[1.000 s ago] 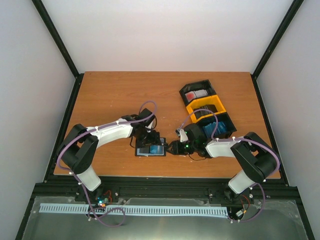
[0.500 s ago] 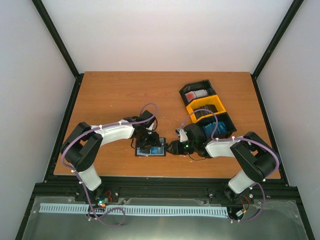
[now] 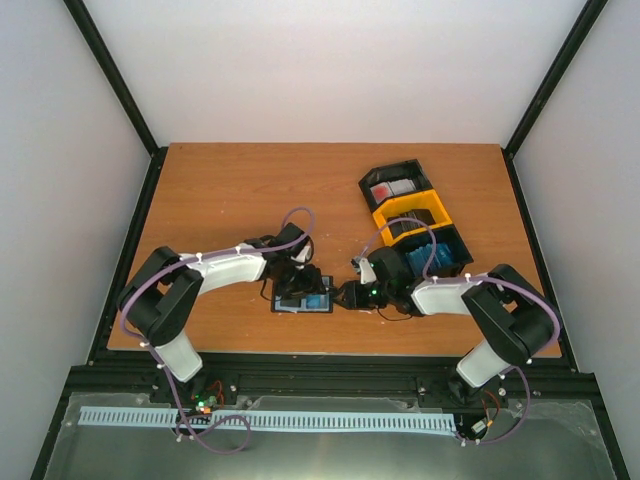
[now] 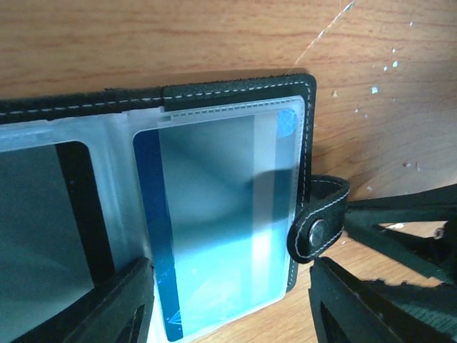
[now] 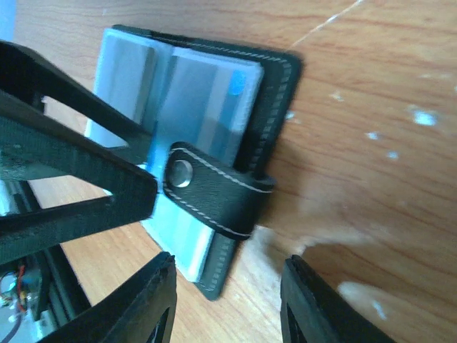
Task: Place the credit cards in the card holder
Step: Insert the credit card into the card holder, then turn over the card slot in the card holder.
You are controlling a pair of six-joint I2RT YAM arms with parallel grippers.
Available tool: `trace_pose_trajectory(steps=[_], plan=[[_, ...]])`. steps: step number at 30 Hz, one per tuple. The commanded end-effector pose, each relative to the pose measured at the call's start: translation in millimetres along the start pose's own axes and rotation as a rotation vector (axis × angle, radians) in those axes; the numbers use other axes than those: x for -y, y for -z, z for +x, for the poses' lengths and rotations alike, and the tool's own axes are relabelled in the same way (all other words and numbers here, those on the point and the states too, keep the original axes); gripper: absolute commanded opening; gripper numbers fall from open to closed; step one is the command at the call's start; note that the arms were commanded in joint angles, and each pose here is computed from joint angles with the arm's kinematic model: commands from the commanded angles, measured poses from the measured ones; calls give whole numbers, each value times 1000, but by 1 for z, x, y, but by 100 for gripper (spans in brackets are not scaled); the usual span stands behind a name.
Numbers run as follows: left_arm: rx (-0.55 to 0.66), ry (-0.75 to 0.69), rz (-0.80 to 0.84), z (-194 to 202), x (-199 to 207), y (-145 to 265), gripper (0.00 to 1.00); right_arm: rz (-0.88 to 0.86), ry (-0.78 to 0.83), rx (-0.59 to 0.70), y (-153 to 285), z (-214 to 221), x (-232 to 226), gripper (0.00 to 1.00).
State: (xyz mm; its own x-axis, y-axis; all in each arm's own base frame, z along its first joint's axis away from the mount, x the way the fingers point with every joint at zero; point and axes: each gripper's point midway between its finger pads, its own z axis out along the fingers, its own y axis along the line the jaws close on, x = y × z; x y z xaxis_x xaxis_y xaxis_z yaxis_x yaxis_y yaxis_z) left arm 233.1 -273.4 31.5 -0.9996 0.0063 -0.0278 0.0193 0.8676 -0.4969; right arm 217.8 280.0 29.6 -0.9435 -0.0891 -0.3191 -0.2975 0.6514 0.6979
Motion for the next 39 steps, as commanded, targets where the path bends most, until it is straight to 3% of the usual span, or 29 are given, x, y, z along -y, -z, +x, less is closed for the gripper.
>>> trace_pose_trajectory(steps=[1,6,12,17,19,28,34,39], plan=[[85,-10,-91,-7,-8,18,64,107,3,27,11,1,12,41],[212,6,-105,-21,-11,49,75,188,30,86,30,-12,12,42],[307,85,-52,-21,-32,71,79,266,42,97,38,-13,15,43],[299,109,-11,-15,-52,67,82,269,45,81,30,-9,10,44],[290,96,-8,-13,-54,63,80,266,47,68,24,-7,7,44],[255,87,-28,-6,-66,51,55,275,38,57,11,-4,2,43],[233,74,-18,-2,-67,44,57,273,31,53,6,-3,1,43],[220,67,6,-1,-63,42,64,229,37,31,-1,-1,-5,43]])
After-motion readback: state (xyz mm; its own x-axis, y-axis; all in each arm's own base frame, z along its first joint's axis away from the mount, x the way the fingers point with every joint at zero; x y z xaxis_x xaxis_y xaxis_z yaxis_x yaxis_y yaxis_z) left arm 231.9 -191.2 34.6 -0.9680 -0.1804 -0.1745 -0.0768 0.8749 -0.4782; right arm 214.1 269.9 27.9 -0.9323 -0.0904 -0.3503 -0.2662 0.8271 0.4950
